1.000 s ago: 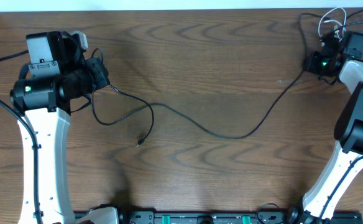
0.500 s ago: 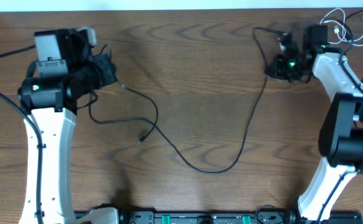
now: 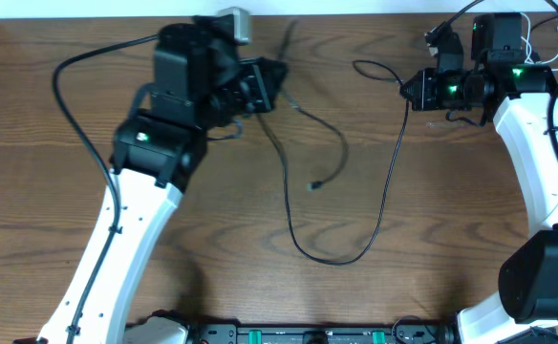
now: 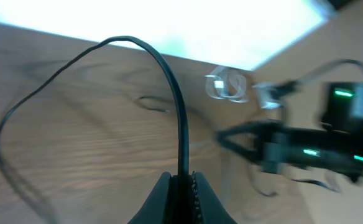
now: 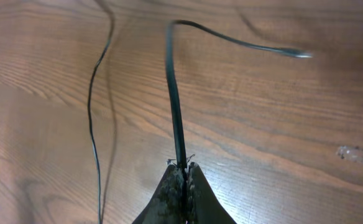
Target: Untangle cables
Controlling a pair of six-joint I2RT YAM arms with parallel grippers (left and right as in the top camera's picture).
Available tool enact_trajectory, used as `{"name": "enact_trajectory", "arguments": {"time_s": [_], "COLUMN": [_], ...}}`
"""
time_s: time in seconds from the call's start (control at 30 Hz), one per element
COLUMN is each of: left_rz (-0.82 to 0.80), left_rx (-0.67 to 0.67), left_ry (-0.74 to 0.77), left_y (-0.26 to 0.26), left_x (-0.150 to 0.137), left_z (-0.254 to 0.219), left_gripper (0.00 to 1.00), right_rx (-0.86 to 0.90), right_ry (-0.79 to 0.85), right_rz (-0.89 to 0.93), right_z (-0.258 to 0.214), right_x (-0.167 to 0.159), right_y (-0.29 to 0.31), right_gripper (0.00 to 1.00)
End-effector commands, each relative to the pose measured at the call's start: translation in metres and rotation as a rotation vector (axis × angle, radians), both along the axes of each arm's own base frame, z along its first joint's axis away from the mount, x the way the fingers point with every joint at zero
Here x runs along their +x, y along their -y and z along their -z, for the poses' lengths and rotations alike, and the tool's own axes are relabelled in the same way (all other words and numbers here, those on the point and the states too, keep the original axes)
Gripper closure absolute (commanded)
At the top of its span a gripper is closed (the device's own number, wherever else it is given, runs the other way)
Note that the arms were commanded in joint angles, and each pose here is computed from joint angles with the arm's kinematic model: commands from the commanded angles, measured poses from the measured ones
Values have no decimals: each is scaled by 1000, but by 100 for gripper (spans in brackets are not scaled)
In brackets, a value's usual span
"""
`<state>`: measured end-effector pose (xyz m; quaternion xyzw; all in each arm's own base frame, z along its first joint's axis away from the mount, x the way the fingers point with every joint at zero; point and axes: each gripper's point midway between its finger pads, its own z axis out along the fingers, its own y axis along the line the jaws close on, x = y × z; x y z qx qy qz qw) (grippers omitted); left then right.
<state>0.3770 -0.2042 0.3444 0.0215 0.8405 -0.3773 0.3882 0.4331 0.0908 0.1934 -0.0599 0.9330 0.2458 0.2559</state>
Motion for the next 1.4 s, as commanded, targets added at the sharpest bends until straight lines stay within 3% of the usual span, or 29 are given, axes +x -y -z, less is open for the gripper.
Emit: {"name": "enact_trajectory", "arguments": {"time_s": [0.0,0.17,0.37,0.57,0.73,0.83,0.9,1.0,1.07,1.23,1.27,1.37], "left_rz": [95,225,395,772,921,988,1018,1055,1004,824,776,686], "left_rx": [-75,-27,150,101,138,157,165,183,228,395,423,420], "left_ry": [0,-32,-212,-377,-535,-556,-541,-475,-484,-410,-374,-280], "left_y": [28,37,35,66,88,109,118,135,134,109,101,82], "left_x": [-14,-32,-59,-106,-133,-147,-153,-159,-151,-110,-99,-80], "left_z": [-13,4,78,136,193,212,215,215,219,198,186,147], "left_gripper": [93,93,93,92,92,93,84,54,49,28,18,6], "right_rx": [32,31,-40,-47,-36,-33,-26,-22,-6,29,29,28], "right_ry": [11,45,50,34,24,24,23,19,16,43,41,39], "right_rz": [-24,-66,-29,57,141,179,199,235,238,154,143,101], "right_z": [-11,-14,-9,-8,-8,-8,-9,-9,-9,-14,-14,-14], "right_x": [-4,-3,1,7,13,15,15,16,15,12,11,10], "right_y": [-11,-27,-25,-3,30,48,57,74,78,68,63,45], "right_gripper": [99,99,99,99,99,99,99,99,99,99,99,99]}}
